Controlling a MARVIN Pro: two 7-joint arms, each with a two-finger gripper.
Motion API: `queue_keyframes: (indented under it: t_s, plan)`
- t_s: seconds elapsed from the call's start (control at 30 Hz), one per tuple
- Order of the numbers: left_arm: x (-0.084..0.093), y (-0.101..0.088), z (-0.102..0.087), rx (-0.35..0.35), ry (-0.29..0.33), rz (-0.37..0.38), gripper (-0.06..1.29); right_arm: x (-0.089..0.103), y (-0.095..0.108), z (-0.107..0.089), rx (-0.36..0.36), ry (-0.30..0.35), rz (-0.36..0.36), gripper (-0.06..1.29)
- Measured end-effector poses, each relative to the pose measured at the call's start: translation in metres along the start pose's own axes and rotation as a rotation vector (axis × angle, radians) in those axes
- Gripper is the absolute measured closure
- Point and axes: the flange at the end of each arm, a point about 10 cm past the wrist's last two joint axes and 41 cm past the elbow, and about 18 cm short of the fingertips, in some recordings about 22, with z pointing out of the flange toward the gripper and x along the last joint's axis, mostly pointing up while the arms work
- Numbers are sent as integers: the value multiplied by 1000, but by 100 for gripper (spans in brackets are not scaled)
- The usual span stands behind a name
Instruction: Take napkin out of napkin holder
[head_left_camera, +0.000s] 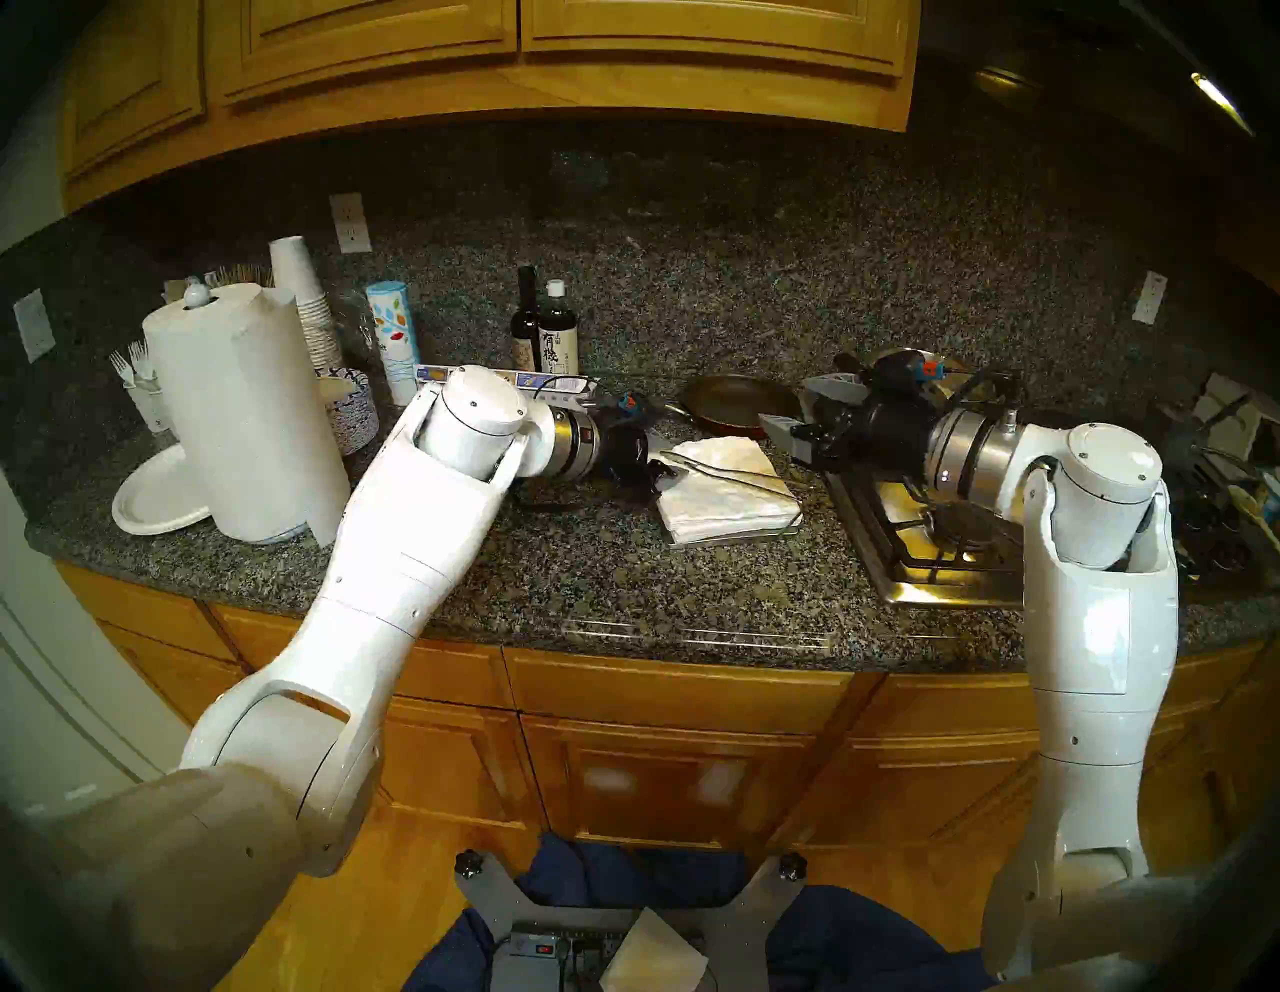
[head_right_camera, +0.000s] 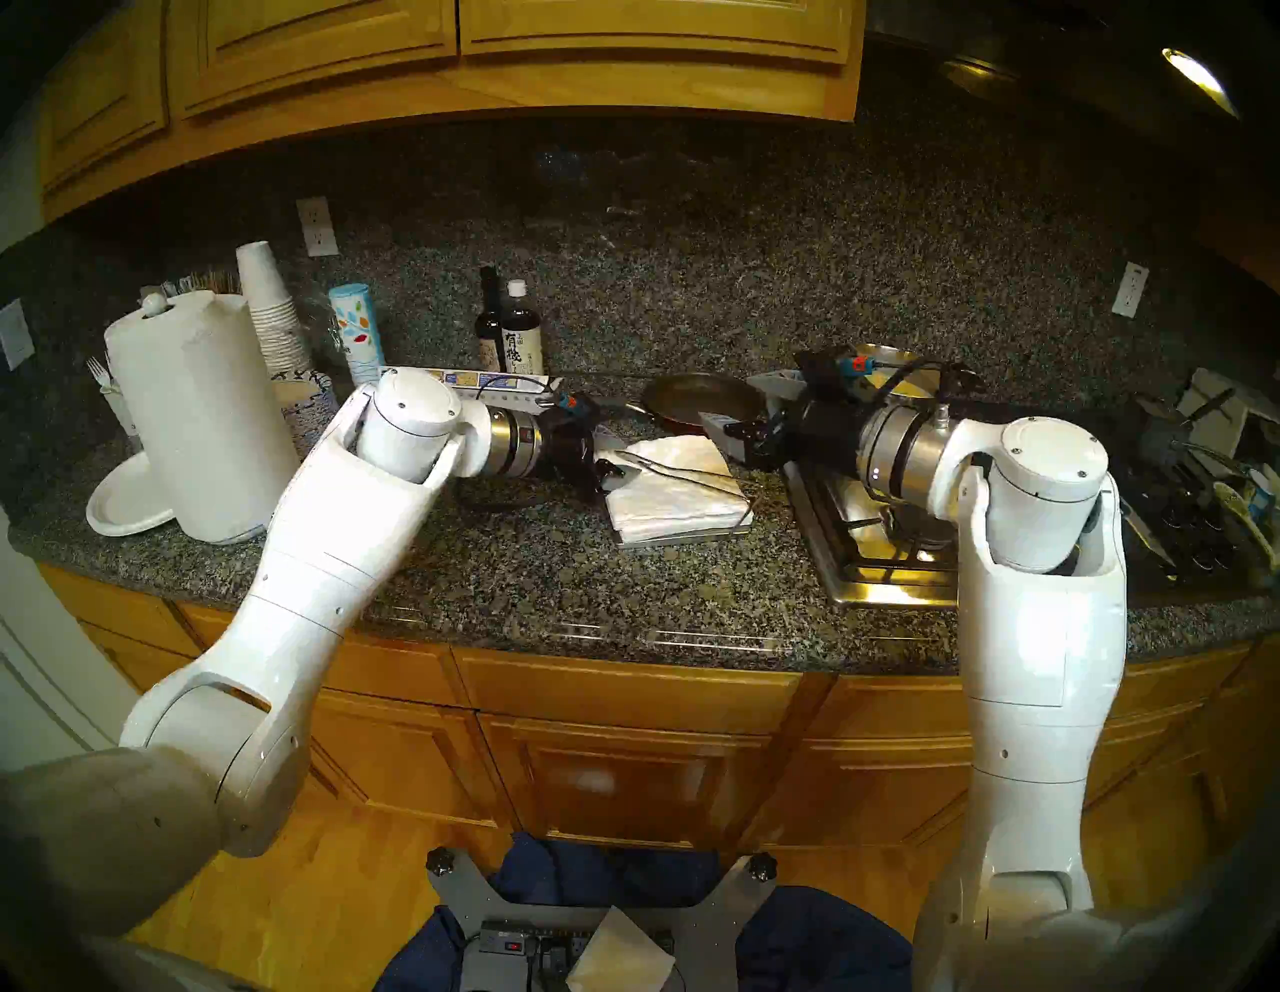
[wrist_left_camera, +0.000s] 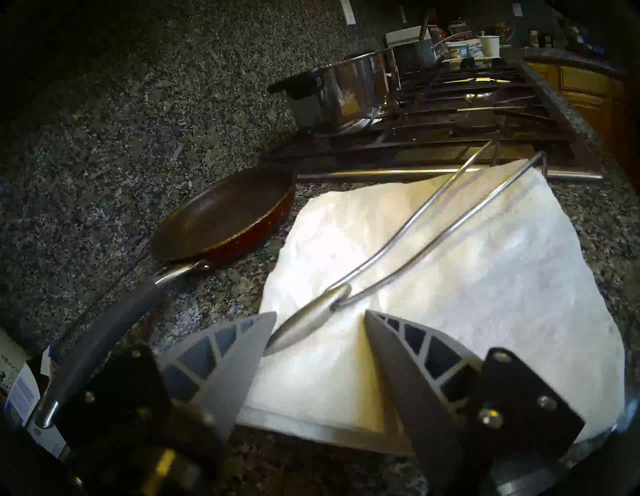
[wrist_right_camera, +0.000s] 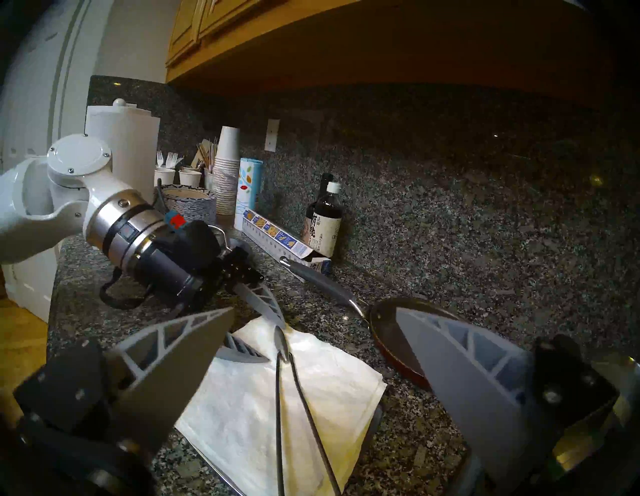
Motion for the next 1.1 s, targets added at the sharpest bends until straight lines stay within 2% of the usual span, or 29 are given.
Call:
queue_keyframes:
  t_s: [0.5,0.8,1.1]
  plan:
    - [-7,-12,2,-31,28,-85,47,-2,1,-4,-14,8,8,2]
    - [-10,-14,3,-65,50,-125,47,-3,1,-6,-21,14,11,2]
    - [-17,-16,8,-89,47,-155,47,-3,0,-9,-29,20,12,2]
